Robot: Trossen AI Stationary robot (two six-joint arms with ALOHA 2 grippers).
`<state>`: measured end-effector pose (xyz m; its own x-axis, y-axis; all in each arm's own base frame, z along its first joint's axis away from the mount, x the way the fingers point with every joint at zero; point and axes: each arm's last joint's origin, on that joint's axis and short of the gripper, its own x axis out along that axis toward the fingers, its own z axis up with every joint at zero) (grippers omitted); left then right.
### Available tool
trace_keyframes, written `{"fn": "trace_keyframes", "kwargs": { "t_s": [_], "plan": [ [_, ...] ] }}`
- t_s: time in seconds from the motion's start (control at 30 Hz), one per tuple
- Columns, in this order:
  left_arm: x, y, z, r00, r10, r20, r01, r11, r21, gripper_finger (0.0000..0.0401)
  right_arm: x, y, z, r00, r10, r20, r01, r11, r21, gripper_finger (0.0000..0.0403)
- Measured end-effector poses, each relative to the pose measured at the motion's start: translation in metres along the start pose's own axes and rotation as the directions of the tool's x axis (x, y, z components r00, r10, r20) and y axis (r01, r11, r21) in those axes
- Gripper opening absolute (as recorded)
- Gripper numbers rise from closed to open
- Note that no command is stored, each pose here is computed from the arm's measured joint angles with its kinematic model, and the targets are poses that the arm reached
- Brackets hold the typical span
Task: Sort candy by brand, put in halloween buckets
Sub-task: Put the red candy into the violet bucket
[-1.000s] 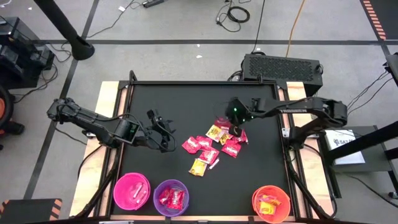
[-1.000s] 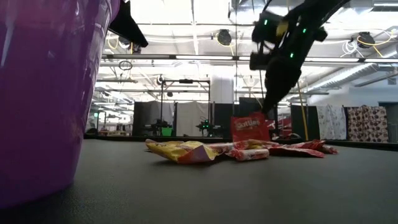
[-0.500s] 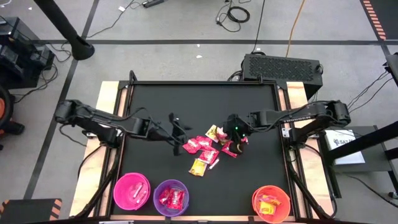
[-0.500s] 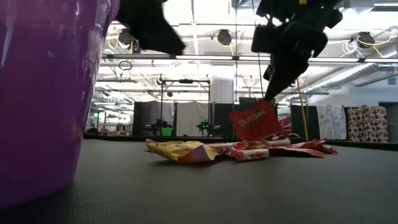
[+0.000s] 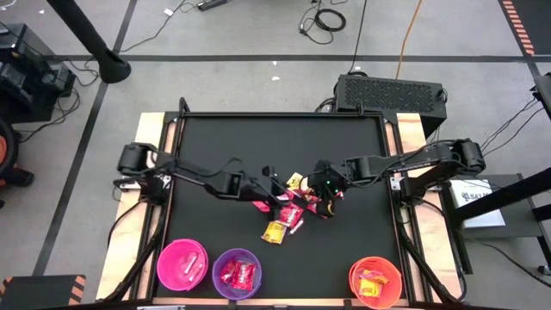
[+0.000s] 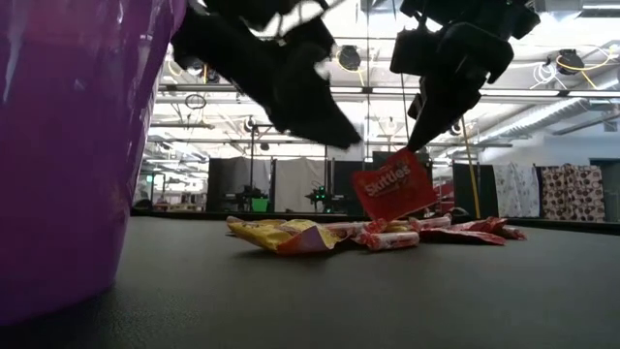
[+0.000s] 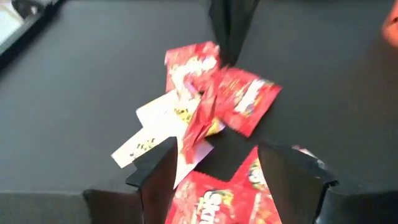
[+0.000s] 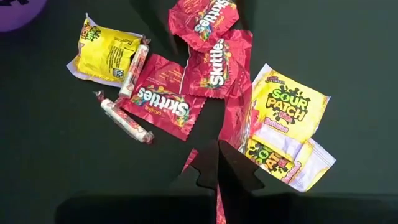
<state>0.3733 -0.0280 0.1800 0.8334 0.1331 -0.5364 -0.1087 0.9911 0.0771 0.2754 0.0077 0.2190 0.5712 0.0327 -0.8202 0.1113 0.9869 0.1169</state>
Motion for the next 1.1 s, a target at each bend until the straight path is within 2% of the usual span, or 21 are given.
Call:
{"fn": "trace_keyframes", "kwargs": {
  "t_s": [0.3,0.4,0.97,1.1],
  "plan": [
    [0.028,0.007,-0.004,0.993,0.048,-0.106,-0.047,0.999,0.011,0.0230,0.000,0.000,-0.001,1.000,0.000,-0.006,0.000,1.000,-0.016,0.0000],
    [0.032,0.009,-0.006,0.991,0.057,-0.118,-0.055,0.998,0.024,0.0220,0.000,0.000,0.000,1.000,0.000,-0.005,0.000,1.000,-0.017,0.0000],
    [0.035,0.012,-0.008,0.990,0.068,-0.123,-0.054,0.992,0.112,0.0015,0.000,0.000,0.000,1.000,0.004,0.004,-0.004,1.000,-0.021,0.0000],
    [0.035,0.012,-0.007,0.992,0.054,-0.115,-0.039,0.991,0.124,0.0006,0.000,0.000,0.000,1.000,0.004,0.005,-0.004,1.000,-0.021,0.0000]
  ]
}}
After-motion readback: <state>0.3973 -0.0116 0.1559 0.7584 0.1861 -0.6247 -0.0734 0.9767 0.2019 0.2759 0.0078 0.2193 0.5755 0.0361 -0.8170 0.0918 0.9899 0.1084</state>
